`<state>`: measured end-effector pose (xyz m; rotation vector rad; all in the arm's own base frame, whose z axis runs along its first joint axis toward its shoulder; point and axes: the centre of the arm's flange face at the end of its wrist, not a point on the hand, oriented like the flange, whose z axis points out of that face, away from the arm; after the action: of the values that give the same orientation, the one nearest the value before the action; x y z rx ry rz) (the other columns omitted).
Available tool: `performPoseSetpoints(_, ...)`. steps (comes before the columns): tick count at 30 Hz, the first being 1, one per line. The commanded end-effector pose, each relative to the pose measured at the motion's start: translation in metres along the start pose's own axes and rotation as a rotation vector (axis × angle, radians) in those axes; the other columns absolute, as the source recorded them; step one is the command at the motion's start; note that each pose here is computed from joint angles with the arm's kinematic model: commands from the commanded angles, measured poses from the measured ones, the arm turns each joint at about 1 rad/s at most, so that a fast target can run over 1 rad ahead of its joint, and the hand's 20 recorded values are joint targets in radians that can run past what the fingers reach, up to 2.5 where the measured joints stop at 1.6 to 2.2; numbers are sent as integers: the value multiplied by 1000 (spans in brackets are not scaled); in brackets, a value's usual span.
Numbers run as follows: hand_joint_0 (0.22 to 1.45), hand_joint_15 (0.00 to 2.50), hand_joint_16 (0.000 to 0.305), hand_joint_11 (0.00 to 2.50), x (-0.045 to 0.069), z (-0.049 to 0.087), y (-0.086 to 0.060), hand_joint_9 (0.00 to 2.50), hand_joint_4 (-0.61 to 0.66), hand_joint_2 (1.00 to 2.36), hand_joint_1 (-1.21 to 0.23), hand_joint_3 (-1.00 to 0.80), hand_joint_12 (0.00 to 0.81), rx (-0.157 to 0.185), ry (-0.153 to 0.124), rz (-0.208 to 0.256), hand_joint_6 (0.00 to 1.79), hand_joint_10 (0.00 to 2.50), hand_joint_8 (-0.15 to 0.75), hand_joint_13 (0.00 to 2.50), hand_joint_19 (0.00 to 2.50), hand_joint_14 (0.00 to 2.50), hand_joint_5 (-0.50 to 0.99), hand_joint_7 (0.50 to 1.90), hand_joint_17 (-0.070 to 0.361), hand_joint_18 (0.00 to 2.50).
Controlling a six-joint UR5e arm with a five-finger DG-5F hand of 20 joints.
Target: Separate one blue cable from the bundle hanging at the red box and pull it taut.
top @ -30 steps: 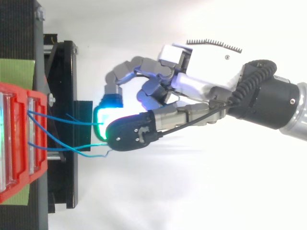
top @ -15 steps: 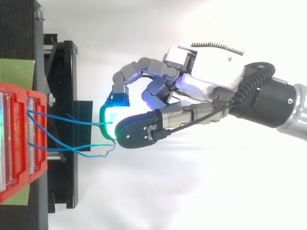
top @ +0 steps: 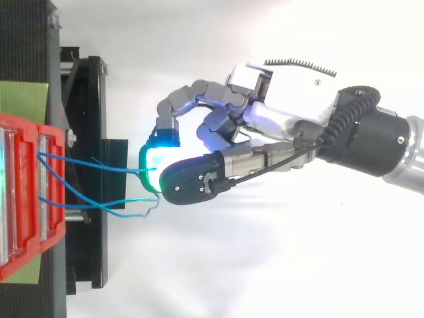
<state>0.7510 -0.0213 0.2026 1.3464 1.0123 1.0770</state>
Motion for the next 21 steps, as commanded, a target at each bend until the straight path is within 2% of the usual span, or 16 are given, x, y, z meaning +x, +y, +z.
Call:
performPoseSetpoints(1,662,1358,34,1116,0,0,0,987,85,1022,-730,-130,376,-1,0,0,941,2133,328,897,1929,2483,-147,1121,78,1453)
performPoseSetpoints(13,673,1438,38,1292,1,0,0,1028,88,1022,-737,-109,407,1,1,0,934,2152,370,949,2134,2472,-141,1164,85,1517)
performPoseSetpoints(21,679,1490,38,1337,0,0,0,1038,92,1022,-739,-122,402,1,0,0,931,2066,368,952,2164,2436,-142,1177,85,1519)
